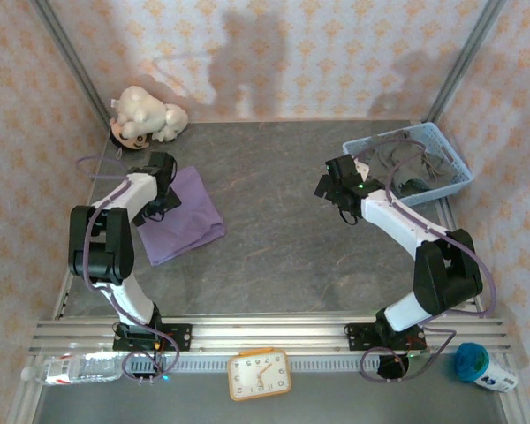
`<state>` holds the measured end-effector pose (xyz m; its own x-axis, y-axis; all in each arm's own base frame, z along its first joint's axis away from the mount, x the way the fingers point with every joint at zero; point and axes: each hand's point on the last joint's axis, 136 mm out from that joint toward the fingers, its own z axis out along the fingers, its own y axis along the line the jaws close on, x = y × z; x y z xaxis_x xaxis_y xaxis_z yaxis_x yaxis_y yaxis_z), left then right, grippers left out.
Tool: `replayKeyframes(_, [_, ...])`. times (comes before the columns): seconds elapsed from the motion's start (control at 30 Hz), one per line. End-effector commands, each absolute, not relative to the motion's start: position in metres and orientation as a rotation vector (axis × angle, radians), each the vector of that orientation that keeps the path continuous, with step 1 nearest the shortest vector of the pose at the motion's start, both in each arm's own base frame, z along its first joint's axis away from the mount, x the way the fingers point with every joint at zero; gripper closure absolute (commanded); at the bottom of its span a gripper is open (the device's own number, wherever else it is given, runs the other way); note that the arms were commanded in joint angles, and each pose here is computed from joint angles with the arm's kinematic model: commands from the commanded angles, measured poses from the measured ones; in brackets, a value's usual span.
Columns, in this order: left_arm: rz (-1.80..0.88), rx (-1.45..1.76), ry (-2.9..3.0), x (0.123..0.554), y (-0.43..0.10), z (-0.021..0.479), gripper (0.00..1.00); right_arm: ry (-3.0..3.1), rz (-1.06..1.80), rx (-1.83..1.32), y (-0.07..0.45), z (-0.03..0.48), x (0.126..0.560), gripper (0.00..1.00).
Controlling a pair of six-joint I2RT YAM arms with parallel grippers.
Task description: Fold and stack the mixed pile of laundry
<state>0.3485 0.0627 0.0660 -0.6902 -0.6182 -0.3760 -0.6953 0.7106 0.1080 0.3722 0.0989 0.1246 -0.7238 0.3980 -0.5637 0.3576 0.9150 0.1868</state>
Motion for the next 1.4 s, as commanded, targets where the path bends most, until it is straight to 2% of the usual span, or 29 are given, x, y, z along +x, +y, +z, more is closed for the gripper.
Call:
replayKeyframes(0.0, [0.098,-1.08,2.493,0.362,0.032,0.089,0.08,2.38,0.078,0.535,0.094,0.149,0.38,0.01])
replayKeyframes(0.2, [-0.172,-1.005,2.326,0.392,-0.042,0.128,0.1,2.389,0.074,0.521,0.095,0.149,0.381,0.01])
replayKeyframes(0.27, [-0.273,-0.966,2.314,0.403,-0.069,0.13,0.14,2.392,0.056,0.514,0.093,0.148,0.381,0.01])
replayKeyframes(0.37, [-0.347,-0.967,2.335,0.413,-0.096,0.111,0.33,2.387,0.015,0.511,0.087,0.149,0.385,0.01])
replayKeyframes(0.4, [-0.361,-0.985,2.353,0.414,-0.102,0.101,0.36,2.389,0.001,0.513,0.083,0.151,0.386,0.0])
replayKeyframes(0.57, [-0.411,-1.07,2.392,0.411,-0.113,0.055,0.34,2.361,-0.033,0.52,0.069,0.166,0.393,0.0])
replayKeyframes(0.73, [-0.277,-1.082,2.435,0.391,-0.093,0.035,0.29,2.322,-0.086,0.546,0.046,0.179,0.402,0.0])
replayKeyframes(1.03, [-0.015,-1.205,2.45,0.333,-0.002,0.023,0.23,2.257,-0.015,0.814,-0.032,0.183,0.442,0.0])
replayKeyframes(1.2, [0.097,-1.243,2.415,0.32,0.046,0.032,0.21,2.268,-0.08,0.922,-0.068,0.163,0.481,0.0])
replayKeyframes(1.37, [0.089,-1.22,2.381,0.328,0.061,0.051,0.15,2.305,-0.226,1.071,-0.104,0.129,0.492,0.0])
